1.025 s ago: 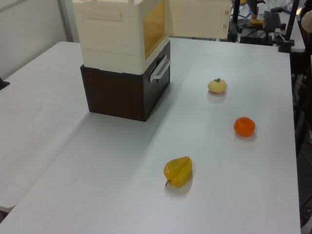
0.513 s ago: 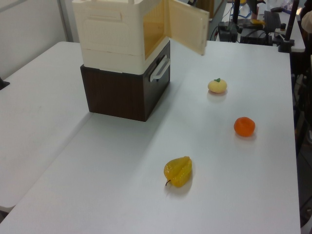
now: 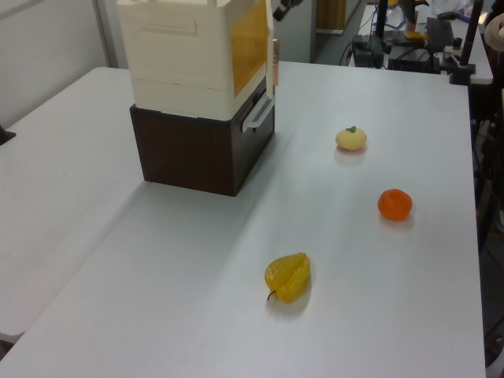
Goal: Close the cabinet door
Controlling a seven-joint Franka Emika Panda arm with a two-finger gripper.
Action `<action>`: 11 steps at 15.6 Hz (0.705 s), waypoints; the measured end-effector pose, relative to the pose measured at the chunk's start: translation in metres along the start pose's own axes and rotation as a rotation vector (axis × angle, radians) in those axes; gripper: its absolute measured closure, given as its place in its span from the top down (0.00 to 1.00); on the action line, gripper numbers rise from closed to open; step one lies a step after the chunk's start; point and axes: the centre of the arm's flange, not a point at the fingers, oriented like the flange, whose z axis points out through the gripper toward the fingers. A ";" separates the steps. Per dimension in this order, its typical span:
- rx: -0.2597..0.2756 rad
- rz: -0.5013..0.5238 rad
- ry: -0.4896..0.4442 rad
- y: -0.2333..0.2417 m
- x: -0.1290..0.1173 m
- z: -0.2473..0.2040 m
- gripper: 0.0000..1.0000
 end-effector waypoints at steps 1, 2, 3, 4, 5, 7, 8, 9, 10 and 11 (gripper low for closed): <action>0.001 0.006 0.023 0.000 0.001 0.007 0.01; 0.002 0.009 0.046 0.000 0.003 0.014 0.01; 0.001 0.011 0.064 0.001 0.004 0.020 0.01; 0.001 0.011 0.074 0.002 0.005 0.024 0.01; 0.000 0.012 0.077 0.002 0.005 0.027 0.01; 0.000 0.013 0.076 0.003 0.005 0.027 0.01; 0.000 0.013 0.078 0.003 0.005 0.027 0.01; 0.001 0.013 0.085 0.002 0.006 0.027 0.01; 0.002 0.014 0.097 0.003 0.007 0.026 0.01; 0.002 0.014 0.108 0.003 0.008 0.027 0.01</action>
